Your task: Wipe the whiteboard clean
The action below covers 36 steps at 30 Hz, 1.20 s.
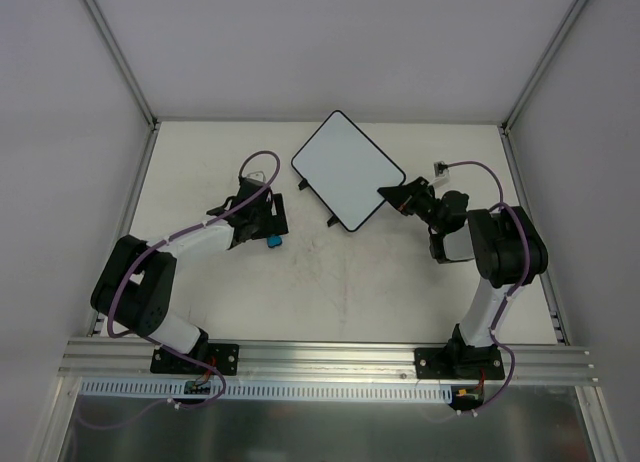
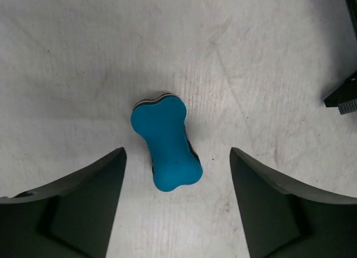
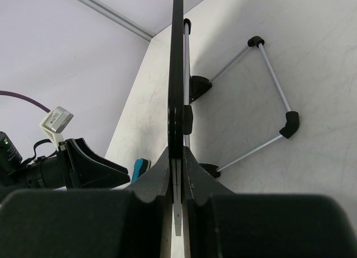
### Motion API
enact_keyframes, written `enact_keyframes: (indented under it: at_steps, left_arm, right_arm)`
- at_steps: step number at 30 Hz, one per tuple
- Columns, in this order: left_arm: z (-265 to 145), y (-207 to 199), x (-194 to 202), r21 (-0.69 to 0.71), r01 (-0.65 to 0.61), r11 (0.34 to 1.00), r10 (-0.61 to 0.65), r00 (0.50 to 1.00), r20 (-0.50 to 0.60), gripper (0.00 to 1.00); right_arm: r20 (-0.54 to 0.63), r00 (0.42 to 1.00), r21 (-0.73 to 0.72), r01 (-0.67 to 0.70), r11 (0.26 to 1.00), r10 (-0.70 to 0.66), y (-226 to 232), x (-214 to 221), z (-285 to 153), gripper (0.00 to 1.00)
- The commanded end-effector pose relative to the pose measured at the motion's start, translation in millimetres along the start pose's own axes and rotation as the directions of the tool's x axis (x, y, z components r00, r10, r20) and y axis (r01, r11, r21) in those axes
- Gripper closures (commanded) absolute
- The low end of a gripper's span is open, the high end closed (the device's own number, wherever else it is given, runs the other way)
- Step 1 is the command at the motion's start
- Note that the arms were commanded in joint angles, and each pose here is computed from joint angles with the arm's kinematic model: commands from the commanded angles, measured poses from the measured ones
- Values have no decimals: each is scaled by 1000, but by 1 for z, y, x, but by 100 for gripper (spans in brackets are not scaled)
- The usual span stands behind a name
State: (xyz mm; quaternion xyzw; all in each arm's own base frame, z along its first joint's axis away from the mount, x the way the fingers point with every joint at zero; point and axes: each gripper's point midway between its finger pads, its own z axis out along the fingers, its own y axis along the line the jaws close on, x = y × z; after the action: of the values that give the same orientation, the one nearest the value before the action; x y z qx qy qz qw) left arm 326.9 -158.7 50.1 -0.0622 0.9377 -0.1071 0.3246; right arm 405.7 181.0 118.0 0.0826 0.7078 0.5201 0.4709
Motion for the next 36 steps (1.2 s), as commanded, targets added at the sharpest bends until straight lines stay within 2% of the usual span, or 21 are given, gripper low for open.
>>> enact_keyframes:
  at_steps: [1,4,10,16,20,22,26,28,30,32,34,36]
  left_arm:
    - [-6,1,-2,14,23,1000,-24,1000,2,20]
    - [-5,2,0,12,21,1000,-21,1000,-4,11]
    - [-5,7,2,2,26,1000,-26,1000,-5,4]
    - [-8,7,0,5,31,999,-31,1000,3,2]
    - [-9,8,0,7,30,1000,-30,1000,4,1]
    - [-9,9,2,5,32,999,-32,999,-1,1]
    - [-10,10,3,6,35,999,-35,999,-3,1]
    - [-10,10,3,7,36,999,-36,999,-2,1]
    - [-11,9,2,7,32,999,-32,999,2,1]
    - [-10,9,1,7,33,999,-33,999,3,1]
    - [-11,9,0,10,32,999,-32,999,5,1]
    - [-11,8,0,11,30,999,-30,1000,4,1]
  right_arm:
    - [41,994,-85,103,991,-100,17,-1,6,100]
    - [38,994,-84,102,991,-99,17,0,6,100]
    - [30,995,-77,100,992,-98,14,5,5,98]
    - [31,995,-64,95,993,-93,12,7,1,94]
    - [34,995,-62,97,993,-95,12,7,1,82]
    - [33,995,-59,96,994,-94,10,8,1,79]
    - [33,995,-58,96,994,-94,10,8,1,64]
    - [35,995,-56,97,994,-95,9,8,1,62]
    - [36,994,-55,102,993,-100,9,8,1,54]
    - [39,994,-51,102,993,-100,9,7,0,43]
    - [41,994,-51,106,993,-104,10,7,0,38]
    - [45,993,-52,112,992,-110,10,6,-1,24]
